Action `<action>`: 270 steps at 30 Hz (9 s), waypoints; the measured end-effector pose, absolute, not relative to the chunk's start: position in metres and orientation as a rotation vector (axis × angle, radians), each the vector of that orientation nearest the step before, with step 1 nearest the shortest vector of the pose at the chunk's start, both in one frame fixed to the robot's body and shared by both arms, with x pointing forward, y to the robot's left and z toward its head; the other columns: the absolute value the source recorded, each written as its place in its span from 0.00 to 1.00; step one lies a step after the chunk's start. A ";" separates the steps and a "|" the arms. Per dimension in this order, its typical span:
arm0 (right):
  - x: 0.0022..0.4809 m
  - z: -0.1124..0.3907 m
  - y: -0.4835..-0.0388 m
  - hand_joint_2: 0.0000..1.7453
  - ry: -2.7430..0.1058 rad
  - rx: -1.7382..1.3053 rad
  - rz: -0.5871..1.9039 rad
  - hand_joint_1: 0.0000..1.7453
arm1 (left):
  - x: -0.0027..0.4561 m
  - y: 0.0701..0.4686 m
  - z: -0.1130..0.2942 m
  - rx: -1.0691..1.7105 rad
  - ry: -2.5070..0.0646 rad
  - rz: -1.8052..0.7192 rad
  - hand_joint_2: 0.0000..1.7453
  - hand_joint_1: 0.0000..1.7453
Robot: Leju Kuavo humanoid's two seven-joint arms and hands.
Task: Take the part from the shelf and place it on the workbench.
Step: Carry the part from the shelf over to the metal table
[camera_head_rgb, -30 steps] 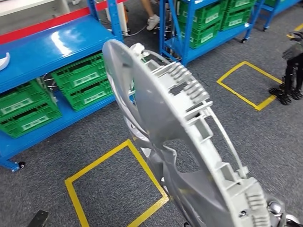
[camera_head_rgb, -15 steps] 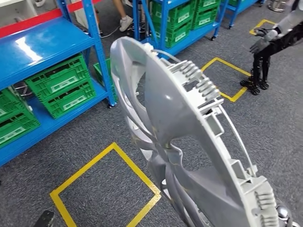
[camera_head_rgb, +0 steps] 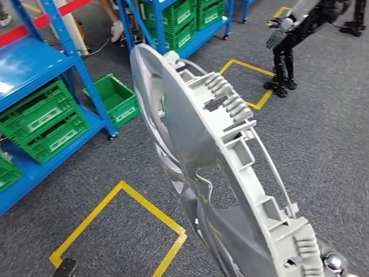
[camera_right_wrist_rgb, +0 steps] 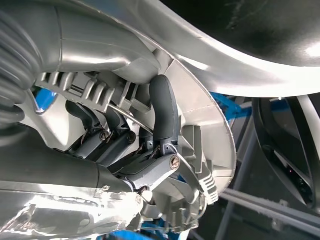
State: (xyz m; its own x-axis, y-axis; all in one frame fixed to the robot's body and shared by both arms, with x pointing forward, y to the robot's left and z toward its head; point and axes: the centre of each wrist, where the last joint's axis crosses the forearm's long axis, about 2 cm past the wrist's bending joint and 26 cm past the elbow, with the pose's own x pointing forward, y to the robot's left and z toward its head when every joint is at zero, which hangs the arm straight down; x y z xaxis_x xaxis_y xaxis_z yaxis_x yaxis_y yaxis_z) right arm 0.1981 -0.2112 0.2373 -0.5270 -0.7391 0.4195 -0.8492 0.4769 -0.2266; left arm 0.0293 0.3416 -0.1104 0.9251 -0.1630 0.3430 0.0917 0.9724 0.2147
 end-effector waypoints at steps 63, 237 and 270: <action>0.206 0.241 -0.211 1.00 -2.415 1.421 0.674 1.00 | 0.033 0.338 -0.110 0.198 -0.473 -0.103 0.00 0.00; 0.198 0.241 -0.226 1.00 -2.457 1.179 0.605 1.00 | 0.034 0.324 -0.111 0.115 -0.572 0.045 0.00 0.00; 0.201 0.243 -0.227 1.00 -2.476 1.144 0.593 1.00 | 0.035 0.323 -0.111 0.113 -0.588 0.041 0.00 0.00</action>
